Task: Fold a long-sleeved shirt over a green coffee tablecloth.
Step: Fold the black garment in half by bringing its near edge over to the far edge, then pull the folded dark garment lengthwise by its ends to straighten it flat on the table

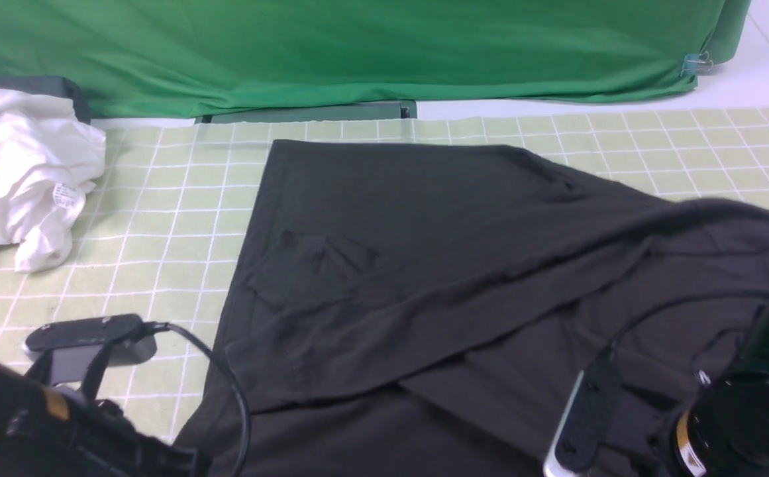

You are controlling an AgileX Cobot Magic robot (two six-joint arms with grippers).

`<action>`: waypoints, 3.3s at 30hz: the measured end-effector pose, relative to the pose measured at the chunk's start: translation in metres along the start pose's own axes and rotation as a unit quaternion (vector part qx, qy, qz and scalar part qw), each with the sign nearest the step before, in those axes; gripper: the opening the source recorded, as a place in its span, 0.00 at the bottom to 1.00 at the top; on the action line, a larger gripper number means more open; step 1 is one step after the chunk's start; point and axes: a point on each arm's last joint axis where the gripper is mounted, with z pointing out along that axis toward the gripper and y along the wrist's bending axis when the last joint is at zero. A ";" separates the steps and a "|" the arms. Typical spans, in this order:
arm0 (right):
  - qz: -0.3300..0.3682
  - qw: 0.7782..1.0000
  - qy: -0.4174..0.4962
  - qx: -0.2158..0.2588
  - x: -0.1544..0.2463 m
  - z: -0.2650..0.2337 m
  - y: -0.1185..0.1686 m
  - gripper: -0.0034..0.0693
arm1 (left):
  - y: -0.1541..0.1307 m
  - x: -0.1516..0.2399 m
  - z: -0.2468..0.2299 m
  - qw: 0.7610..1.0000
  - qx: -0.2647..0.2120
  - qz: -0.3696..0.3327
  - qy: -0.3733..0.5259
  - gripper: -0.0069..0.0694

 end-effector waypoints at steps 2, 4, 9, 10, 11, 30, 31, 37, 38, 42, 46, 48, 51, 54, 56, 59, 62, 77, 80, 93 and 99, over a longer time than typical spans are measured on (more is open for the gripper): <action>0.005 1.000 0.006 -0.011 0.005 -0.002 0.007 0.11 | -0.001 0.007 -0.007 1.000 0.008 0.002 0.002 0.12; 0.013 1.000 0.016 -0.021 0.012 -0.004 0.015 0.11 | -0.002 0.016 -0.014 1.000 0.018 0.003 0.004 0.12; 0.055 0.997 0.043 -0.028 0.026 -0.008 0.025 0.11 | -0.006 0.035 -0.030 0.999 0.049 -0.009 0.003 0.12; 0.057 0.997 0.043 -0.027 0.027 -0.008 0.025 0.11 | -0.006 0.035 -0.030 0.999 0.048 -0.009 0.001 0.12; 0.068 0.997 0.042 -0.020 0.027 -0.010 0.024 0.11 | -0.006 0.036 -0.033 0.999 0.052 -0.013 -0.011 0.12; 0.225 0.968 -0.073 0.080 -0.012 -0.063 -0.110 0.11 | -0.017 -0.116 -0.016 0.990 0.025 -0.053 -0.127 0.12; 0.231 0.967 -0.074 0.082 -0.015 -0.061 -0.118 0.11 | -0.016 -0.127 -0.010 0.991 0.021 -0.053 -0.121 0.12; 0.256 0.960 -0.073 0.086 -0.041 -0.041 -0.166 0.11 | -0.015 -0.193 0.014 0.991 0.016 -0.051 -0.119 0.12; 0.260 0.959 -0.074 0.087 -0.046 -0.039 -0.173 0.11 | -0.014 -0.204 0.017 0.990 0.015 -0.054 -0.127 0.12; 0.259 0.958 -0.080 0.093 -0.065 -0.033 -0.198 0.11 | -0.008 -0.240 0.025 0.989 0.018 -0.065 -0.133 0.12; 0.260 0.956 -0.094 0.101 -0.082 -0.032 -0.218 0.11 | 0.000 -0.266 0.031 0.988 0.018 -0.074 -0.136 0.12; 0.257 0.956 -0.098 0.104 -0.090 -0.030 -0.226 0.11 | 0.004 -0.277 0.036 0.987 0.018 -0.077 -0.140 0.12; 0.252 0.956 -0.100 0.107 -0.100 -0.025 -0.236 0.11 | 0.006 -0.287 0.043 0.986 0.017 -0.079 -0.144 0.12; 0.251 0.957 -0.100 0.108 -0.112 -0.015 -0.246 0.11 | 0.010 -0.297 0.055 0.985 0.014 -0.080 -0.149 0.12; 0.250 0.957 -0.101 0.109 -0.118 -0.010 -0.253 0.11 | 0.012 -0.302 0.063 0.984 0.013 -0.085 -0.157 0.12; 0.250 0.957 -0.102 0.110 -0.125 0.000 -0.261 0.11 | 0.017 -0.305 0.079 0.984 0.008 -0.089 -0.157 0.12; 0.248 0.957 -0.102 0.111 -0.129 0.006 -0.264 0.11 | 0.021 -0.306 0.088 0.984 0.002 -0.092 -0.154 0.12; 0.266 0.935 -0.188 0.139 -0.145 0.015 -0.276 0.38 | 0.037 -0.315 0.103 0.972 -0.014 -0.139 -0.188 0.14; 0.268 0.929 -0.210 0.146 -0.148 0.013 -0.278 0.39 | 0.037 -0.316 0.102 0.971 -0.014 -0.142 -0.194 0.18; 0.304 0.910 -0.221 0.176 -0.103 -0.057 -0.295 0.27 | 0.031 -0.348 0.013 0.969 -0.009 -0.107 -0.224 0.62; 0.384 0.904 -0.105 0.154 -0.006 -0.120 -0.296 0.05 | 0.021 -0.347 -0.015 0.978 -0.005 -0.069 -0.198 0.66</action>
